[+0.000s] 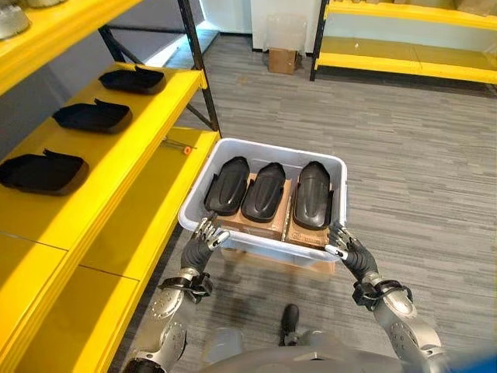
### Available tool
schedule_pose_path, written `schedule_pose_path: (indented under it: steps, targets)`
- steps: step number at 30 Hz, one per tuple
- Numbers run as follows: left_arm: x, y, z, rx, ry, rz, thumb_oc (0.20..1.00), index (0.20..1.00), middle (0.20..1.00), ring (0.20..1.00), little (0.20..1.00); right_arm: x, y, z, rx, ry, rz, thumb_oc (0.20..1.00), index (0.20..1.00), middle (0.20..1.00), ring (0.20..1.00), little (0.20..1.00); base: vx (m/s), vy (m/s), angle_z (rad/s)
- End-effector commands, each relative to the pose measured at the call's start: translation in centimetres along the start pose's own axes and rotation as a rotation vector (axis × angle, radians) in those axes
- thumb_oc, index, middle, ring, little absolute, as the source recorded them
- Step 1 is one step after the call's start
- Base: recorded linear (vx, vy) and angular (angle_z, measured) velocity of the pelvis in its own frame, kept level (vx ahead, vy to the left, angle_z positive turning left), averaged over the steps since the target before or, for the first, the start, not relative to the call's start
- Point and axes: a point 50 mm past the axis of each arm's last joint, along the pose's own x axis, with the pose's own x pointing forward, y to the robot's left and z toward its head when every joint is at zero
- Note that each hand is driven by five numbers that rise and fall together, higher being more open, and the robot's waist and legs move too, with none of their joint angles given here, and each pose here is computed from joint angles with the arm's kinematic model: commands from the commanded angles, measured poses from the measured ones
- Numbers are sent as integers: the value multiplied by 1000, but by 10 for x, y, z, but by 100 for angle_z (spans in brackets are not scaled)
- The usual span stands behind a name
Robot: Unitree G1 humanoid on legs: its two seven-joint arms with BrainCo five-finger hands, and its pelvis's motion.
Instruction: Move parts from the plastic box to the shelf.
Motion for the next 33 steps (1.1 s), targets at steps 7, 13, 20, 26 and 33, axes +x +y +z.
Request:
schedule_pose_path:
  steps: [7, 13, 20, 26, 33]
  targets:
    - [-8, 3, 20, 24, -87, -48, 1000, 1000, 1000, 1000, 1000, 2, 0, 25, -26, -121, 34, 1000, 1000, 1000, 1000, 1000, 120, 355, -40]
    - [-8, 8, 26, 84, -98, -63, 1000, 1000, 1000, 1000, 1000, 0, 5, 21, 0, -111, 56, 1000, 1000, 1000, 1000, 1000, 70, 232, 5]
    - [-9, 8, 32, 108, -115, -78, 1000, 1000, 1000, 1000, 1000, 3, 10, 32, -27, -154, 74, 1000, 1000, 1000, 1000, 1000, 55, 104, 0]
    - [-5, 1, 41, 128, -156, -111, 1000, 1000, 1000, 1000, 1000, 15, 20, 63, -73, -274, 113, 1000, 1000, 1000, 1000, 1000, 26, 13, -1]
    - [6, -18, 61, 119, -236, -186, 1000, 1000, 1000, 1000, 1000, 41, 45, 130, -170, -512, 132, 1000, 1000, 1000, 1000, 1000, -75, -44, -2]
